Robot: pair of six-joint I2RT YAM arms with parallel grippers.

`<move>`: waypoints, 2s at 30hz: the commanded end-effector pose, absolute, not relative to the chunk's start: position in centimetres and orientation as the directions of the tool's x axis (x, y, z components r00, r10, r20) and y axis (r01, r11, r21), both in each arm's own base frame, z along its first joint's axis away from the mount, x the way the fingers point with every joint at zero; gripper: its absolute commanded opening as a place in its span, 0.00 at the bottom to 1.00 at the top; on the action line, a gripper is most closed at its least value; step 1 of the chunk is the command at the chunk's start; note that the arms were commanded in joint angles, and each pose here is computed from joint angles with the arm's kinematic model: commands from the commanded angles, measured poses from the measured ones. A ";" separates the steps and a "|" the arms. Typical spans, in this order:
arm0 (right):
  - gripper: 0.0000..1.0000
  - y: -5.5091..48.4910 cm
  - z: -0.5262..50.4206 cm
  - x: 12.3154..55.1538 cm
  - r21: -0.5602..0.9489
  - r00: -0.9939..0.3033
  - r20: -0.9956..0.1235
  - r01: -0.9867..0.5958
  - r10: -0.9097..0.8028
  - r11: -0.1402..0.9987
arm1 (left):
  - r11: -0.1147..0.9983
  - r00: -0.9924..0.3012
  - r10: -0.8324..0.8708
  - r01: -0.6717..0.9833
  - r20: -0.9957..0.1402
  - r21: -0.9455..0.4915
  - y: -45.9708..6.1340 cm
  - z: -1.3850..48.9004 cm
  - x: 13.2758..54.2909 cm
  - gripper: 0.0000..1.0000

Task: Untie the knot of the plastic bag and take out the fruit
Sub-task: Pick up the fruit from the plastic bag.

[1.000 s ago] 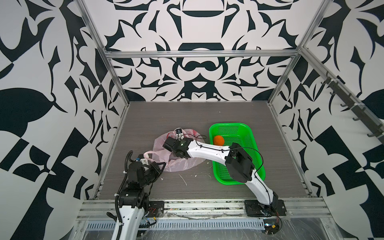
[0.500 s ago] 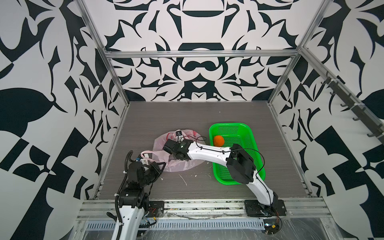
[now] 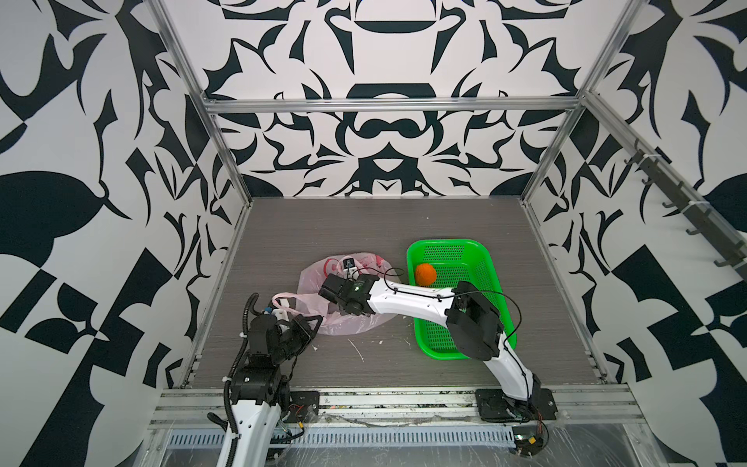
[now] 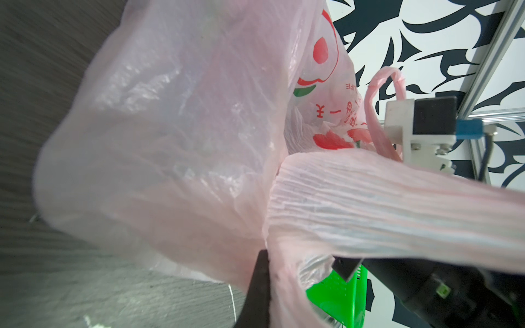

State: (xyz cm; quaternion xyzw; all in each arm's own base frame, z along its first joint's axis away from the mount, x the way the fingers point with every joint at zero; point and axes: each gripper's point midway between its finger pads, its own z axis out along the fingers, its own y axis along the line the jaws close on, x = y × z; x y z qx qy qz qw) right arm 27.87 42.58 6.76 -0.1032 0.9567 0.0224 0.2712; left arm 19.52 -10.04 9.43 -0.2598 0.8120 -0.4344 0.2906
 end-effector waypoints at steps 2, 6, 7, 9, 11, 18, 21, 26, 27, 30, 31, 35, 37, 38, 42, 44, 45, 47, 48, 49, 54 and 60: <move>0.20 43.5 10.4 27.8 0.049 -0.802 -0.572 -0.242 -0.172 0.969 | 0.497 -0.690 -0.674 -0.160 -0.264 -0.853 -9.9 9.5 19.8 0.00; 0.19 44.2 11.5 28.1 0.077 -0.787 -0.595 -0.256 -0.162 0.964 | 0.497 -0.690 -0.673 -0.157 -0.265 -0.853 -9.9 9.5 19.9 0.00; 0.19 44.4 11.7 28.2 0.083 -0.785 -0.599 -0.259 -0.160 0.962 | 0.497 -0.690 -0.674 -0.157 -0.265 -0.854 -9.9 9.6 20.0 0.00; 0.19 44.8 12.3 28.4 0.093 -0.777 -0.610 -0.267 -0.157 0.959 | 0.499 -0.690 -0.671 -0.152 -0.270 -0.853 -10.0 9.7 20.1 0.00; 0.19 45.1 12.7 28.5 0.101 -0.770 -0.618 -0.276 -0.158 0.956 | 0.500 -0.690 -0.670 -0.149 -0.273 -0.853 -10.0 9.9 20.3 0.00; 0.18 46.4 13.8 29.0 0.132 -0.747 -0.647 -0.304 -0.150 0.943 | 0.502 -0.692 -0.666 -0.138 -0.280 -0.854 -10.1 10.3 20.9 0.00; 0.18 46.9 14.3 29.2 0.142 -0.737 -0.660 -0.315 -0.147 0.939 | 0.504 -0.692 -0.663 -0.134 -0.284 -0.853 -10.1 10.4 21.0 0.00; 0.18 47.6 15.5 29.6 0.157 -0.719 -0.681 -0.332 -0.142 0.930 | 0.506 -0.694 -0.662 -0.135 -0.284 -0.852 -10.1 10.4 21.1 0.00; 0.18 47.7 15.7 29.6 0.159 -0.715 -0.685 -0.335 -0.141 0.929 | 0.506 -0.695 -0.661 -0.134 -0.284 -0.852 -10.1 10.4 21.1 0.00; 0.18 47.9 16.4 29.8 0.160 -0.704 -0.696 -0.342 -0.140 0.926 | 0.508 -0.693 -0.661 -0.132 -0.287 -0.851 -10.1 10.5 21.2 0.00; 0.17 47.9 16.6 29.8 0.162 -0.702 -0.698 -0.345 -0.139 0.925 | 0.509 -0.693 -0.660 -0.130 -0.289 -0.851 -10.1 10.6 21.2 0.00; 0.17 47.9 17.8 29.6 0.171 -0.691 -0.710 -0.356 -0.136 0.919 | 0.512 -0.686 -0.663 -0.126 -0.298 -0.850 -10.0 10.9 21.4 0.00; 0.17 47.9 18.5 29.4 0.172 -0.683 -0.717 -0.364 -0.137 0.915 | 0.513 -0.682 -0.666 -0.124 -0.303 -0.849 -9.9 11.0 21.6 0.00; 0.17 47.8 18.8 29.2 0.171 -0.679 -0.721 -0.369 -0.139 0.914 | 0.514 -0.680 -0.667 -0.122 -0.305 -0.849 -9.9 11.1 21.7 0.00; 0.16 47.6 20.1 28.7 0.167 -0.665 -0.732 -0.387 -0.149 0.907 | 0.516 -0.676 -0.667 -0.116 -0.313 -0.849 -9.9 11.5 22.0 0.00; 0.16 47.5 20.5 28.4 0.164 -0.661 -0.735 -0.392 -0.153 0.905 | 0.517 -0.673 -0.668 -0.114 -0.317 -0.848 -9.9 11.6 22.2 0.00; 0.16 47.4 20.7 28.2 0.162 -0.658 -0.736 -0.397 -0.158 0.903 | 0.519 -0.672 -0.668 -0.112 -0.320 -0.848 -9.8 11.7 22.3 0.00; 0.16 47.1 21.2 28.0 0.155 -0.653 -0.740 -0.401 -0.162 0.903 | 0.519 -0.668 -0.670 -0.110 -0.324 -0.847 -9.8 11.9 22.5 0.00; 0.16 47.0 21.4 27.8 0.152 -0.650 -0.741 -0.405 -0.167 0.902 | 0.520 -0.666 -0.671 -0.109 -0.326 -0.847 -9.7 12.0 22.6 0.00; 0.16 46.9 21.7 27.7 0.150 -0.648 -0.743 -0.406 -0.168 0.901 | 0.520 -0.664 -0.671 -0.107 -0.328 -0.847 -9.7 12.1 22.6 0.00; 0.15 46.5 23.7 27.0 0.151 -0.627 -0.760 -0.427 -0.172 0.891 | 0.524 -0.663 -0.668 -0.099 -0.337 -0.846 -9.8 12.3 23.0 0.00; 0.15 46.3 26.9 26.8 0.163 -0.590 -0.790 -0.464 -0.167 0.871 | 0.524 -0.664 -0.667 -0.094 -0.339 -0.846 -9.8 12.5 23.1 0.00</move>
